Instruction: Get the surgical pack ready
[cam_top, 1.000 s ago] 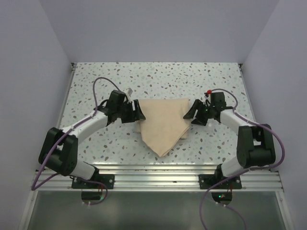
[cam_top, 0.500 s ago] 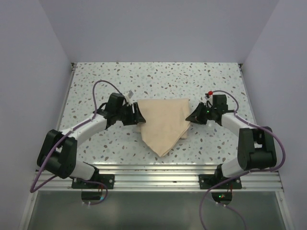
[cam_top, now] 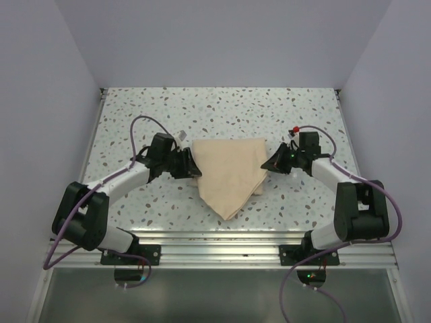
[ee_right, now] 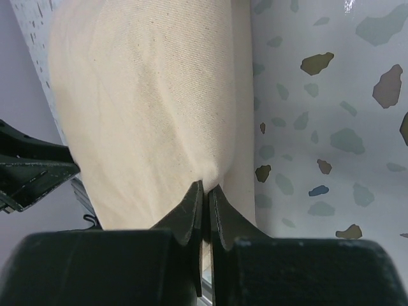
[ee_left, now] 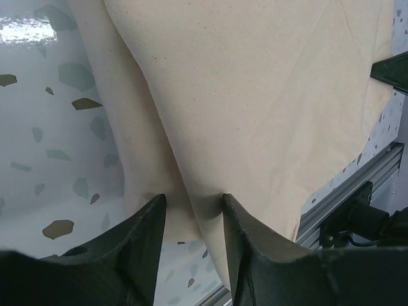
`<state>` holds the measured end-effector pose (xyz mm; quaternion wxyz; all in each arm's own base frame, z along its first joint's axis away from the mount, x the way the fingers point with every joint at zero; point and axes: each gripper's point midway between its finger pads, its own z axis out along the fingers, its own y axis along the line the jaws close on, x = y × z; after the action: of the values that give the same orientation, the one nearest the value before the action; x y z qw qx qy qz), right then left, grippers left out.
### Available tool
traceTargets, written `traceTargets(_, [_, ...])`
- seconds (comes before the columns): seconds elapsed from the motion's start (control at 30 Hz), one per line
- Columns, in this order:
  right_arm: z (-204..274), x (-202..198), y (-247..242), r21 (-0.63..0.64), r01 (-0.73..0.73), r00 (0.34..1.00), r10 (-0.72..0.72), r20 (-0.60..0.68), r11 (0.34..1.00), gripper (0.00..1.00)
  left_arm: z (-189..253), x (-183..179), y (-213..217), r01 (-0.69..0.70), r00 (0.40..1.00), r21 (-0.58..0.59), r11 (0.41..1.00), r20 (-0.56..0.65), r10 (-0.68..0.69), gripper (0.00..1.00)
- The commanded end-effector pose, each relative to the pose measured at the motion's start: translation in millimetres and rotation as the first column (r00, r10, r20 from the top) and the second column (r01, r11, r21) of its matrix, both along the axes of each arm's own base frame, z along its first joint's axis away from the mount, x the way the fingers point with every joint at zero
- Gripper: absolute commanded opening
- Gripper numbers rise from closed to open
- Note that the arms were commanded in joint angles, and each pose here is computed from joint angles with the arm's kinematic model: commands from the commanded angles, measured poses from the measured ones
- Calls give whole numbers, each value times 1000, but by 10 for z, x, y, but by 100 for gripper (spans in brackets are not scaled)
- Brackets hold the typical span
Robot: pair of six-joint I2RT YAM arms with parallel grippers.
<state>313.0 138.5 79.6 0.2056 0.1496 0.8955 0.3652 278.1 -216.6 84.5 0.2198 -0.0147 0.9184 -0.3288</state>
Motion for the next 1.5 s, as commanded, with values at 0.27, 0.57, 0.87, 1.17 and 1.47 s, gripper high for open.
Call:
traceTargets(0.27, [291, 74, 30, 9, -32, 997, 31, 72, 999, 0, 146, 63, -85, 31, 1000, -34, 999, 3, -31, 41])
traceTargets(0.57, [298, 52, 34, 9, -34, 997, 33, 72, 999, 0, 125, 25, -178, 48, 998, -86, 995, -31, -51, 32])
traceTargets(0.87, [416, -24, 128, -16, -55, 996, 56, 66, 998, 0, 335, 257, -106, 61, 998, -27, 998, -12, -62, 0])
traceTargets(1.17, [397, -189, 384, -51, -85, 996, 86, 26, 995, 0, 472, 473, 68, 88, 995, -40, 995, -50, -90, 0])
traceTargets(1.47, [11, -562, 358, -87, -39, 996, 32, -85, 995, 0, 130, 305, 209, 115, 987, 21, 993, -115, -112, 0])
